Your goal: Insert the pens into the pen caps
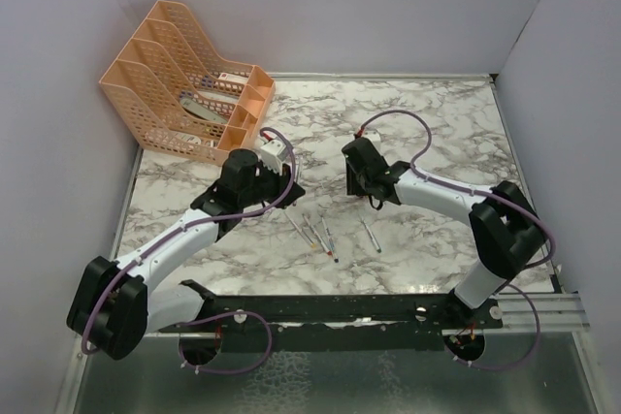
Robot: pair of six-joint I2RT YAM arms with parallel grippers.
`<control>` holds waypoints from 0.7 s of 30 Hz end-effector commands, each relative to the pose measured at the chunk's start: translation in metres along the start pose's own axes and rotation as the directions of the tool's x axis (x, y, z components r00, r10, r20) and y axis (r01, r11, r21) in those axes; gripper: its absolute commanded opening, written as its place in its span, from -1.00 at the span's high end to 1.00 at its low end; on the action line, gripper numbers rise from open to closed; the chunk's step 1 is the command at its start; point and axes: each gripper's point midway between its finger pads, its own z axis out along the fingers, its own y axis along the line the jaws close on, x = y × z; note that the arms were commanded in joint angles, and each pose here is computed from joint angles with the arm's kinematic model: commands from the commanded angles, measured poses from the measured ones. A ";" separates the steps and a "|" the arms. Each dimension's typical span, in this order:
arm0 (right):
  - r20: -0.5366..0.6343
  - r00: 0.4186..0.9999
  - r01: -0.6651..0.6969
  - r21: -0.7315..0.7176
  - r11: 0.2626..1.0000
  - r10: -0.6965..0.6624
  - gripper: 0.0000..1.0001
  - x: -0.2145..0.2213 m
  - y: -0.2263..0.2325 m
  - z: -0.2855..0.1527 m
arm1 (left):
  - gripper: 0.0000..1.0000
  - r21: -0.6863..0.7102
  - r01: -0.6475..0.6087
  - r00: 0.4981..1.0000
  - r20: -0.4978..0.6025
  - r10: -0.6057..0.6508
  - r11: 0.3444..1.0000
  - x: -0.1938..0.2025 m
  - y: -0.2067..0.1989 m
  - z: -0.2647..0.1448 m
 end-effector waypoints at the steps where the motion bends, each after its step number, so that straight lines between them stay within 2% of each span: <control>1: -0.052 0.998 0.034 -0.038 0.999 -0.036 0.17 0.011 0.010 0.011 | 1.00 0.052 -0.010 1.000 0.003 0.009 0.999 -0.008 -0.010 0.003; 21: -0.058 0.996 0.069 -0.001 0.998 -0.069 0.20 0.004 0.004 0.035 | 1.00 0.076 0.013 1.000 -0.020 -0.012 0.997 -0.001 -0.011 0.008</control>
